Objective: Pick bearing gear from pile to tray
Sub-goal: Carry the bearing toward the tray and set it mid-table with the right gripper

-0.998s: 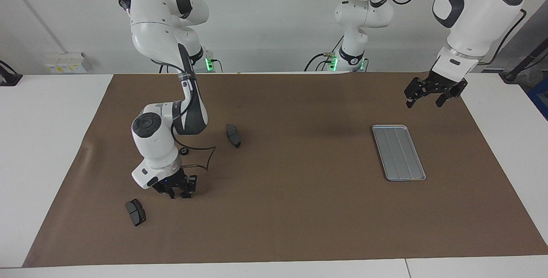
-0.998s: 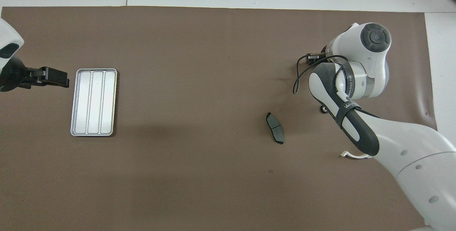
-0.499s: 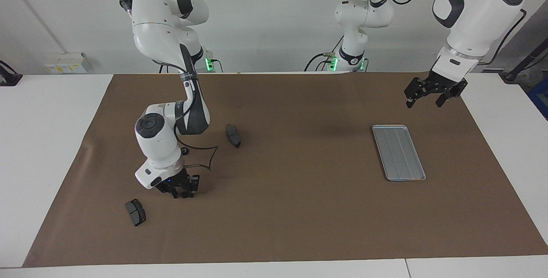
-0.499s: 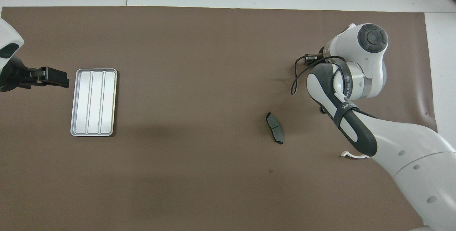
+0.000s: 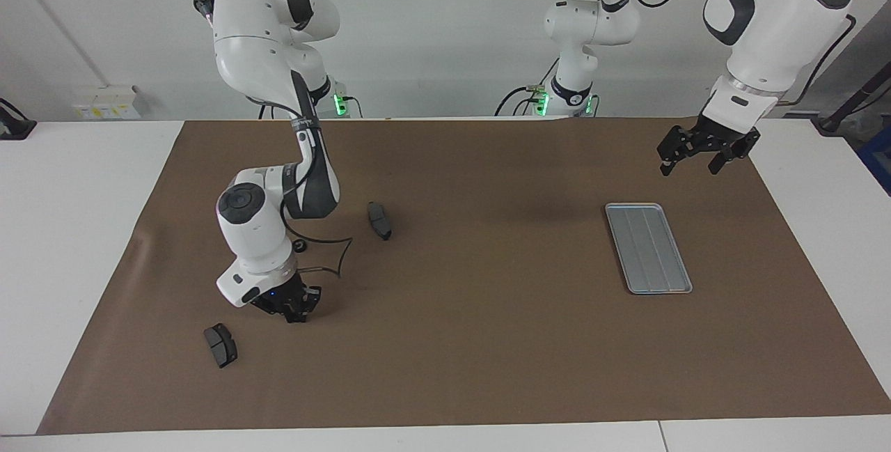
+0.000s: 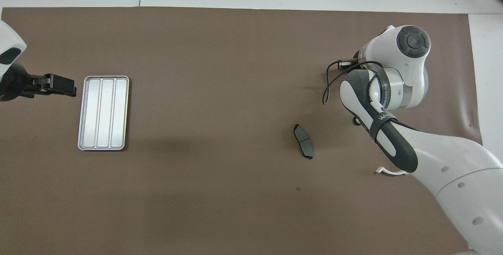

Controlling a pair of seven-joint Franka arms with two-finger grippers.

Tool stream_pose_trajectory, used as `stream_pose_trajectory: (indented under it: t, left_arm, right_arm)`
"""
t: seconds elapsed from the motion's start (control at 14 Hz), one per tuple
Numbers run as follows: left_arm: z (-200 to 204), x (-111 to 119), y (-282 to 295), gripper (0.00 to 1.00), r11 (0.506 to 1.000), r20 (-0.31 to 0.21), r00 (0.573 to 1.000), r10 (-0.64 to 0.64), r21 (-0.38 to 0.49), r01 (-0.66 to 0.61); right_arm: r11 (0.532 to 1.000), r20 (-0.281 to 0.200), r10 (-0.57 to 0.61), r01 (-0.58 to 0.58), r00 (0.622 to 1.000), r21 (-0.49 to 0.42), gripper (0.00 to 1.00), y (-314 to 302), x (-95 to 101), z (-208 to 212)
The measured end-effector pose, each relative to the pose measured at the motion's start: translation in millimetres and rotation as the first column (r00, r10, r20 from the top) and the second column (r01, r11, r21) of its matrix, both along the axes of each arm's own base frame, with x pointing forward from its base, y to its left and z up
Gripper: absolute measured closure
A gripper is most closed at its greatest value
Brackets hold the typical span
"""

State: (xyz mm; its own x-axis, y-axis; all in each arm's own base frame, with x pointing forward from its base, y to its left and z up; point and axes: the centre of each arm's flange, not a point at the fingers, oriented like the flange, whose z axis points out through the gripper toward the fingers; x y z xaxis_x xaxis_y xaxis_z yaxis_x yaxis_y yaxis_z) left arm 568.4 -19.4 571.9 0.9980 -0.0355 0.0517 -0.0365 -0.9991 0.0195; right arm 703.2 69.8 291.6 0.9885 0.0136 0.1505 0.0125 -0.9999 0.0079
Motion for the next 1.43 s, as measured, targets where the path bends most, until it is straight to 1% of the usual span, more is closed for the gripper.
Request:
stream_pose_trajectory:
  t: [0.14, 0.29, 0.36, 0.5, 0.64, 0.93, 1.07, 1.21, 1.43]
  left_arm:
    - [0.0, 0.0, 0.0, 0.00, 1.000, 0.000, 1.000, 0.000, 0.000, 0.000]
    - [0.0, 0.0, 0.0, 0.00, 1.000, 0.000, 1.000, 0.000, 0.000, 0.000]
    - [0.0, 0.0, 0.0, 0.00, 1.000, 0.000, 1.000, 0.000, 0.000, 0.000]
    - [0.0, 0.0, 0.0, 0.00, 1.000, 0.000, 1.000, 0.000, 0.000, 0.000]
    - [0.0, 0.0, 0.0, 0.00, 1.000, 0.000, 1.000, 0.000, 0.000, 0.000]
    - [0.0, 0.0, 0.0, 0.00, 1.000, 0.000, 1.000, 0.000, 0.000, 0.000]
    - [0.0, 0.0, 0.0, 0.00, 1.000, 0.000, 1.000, 0.000, 0.000, 0.000]
    - [0.0, 0.0, 0.0, 0.00, 1.000, 0.000, 1.000, 0.000, 0.000, 0.000]
    - [0.0, 0.0, 0.0, 0.00, 1.000, 0.000, 1.000, 0.000, 0.000, 0.000]
  right_arm:
    - [1.000, -0.014, -0.002, 0.002, 1.000, 0.003, 0.77, 4.1, 3.0, 12.6]
    - [0.999, -0.001, -0.046, 0.046, 0.999, 0.016, 0.77, 12.0, 4.9, 39.6]
    - [0.997, 0.003, -0.075, 0.075, 0.997, 0.026, 0.77, 22.0, 2.6, 56.0]
    - [0.991, 0.005, -0.129, 0.128, 0.992, 0.050, 0.77, 61.9, -8.6, 86.5]
    - [0.979, 0.010, -0.189, 0.188, 0.982, 0.079, 0.77, 114.3, -22.2, 100.1]
    - [0.941, 0.033, -0.308, 0.300, 0.951, 0.155, 0.77, 202.4, -45.7, 99.3]
    - [0.919, 0.026, -0.358, 0.348, 0.933, 0.185, 0.77, 246.5, -59.9, 82.4]
    - [0.905, 0.016, -0.383, 0.372, 0.923, 0.206, 0.77, 292.4, -77.1, 58.1]
    - [0.899, 0.004, -0.392, 0.382, 0.920, 0.214, 0.77, 328.5, -94.0, 34.9]
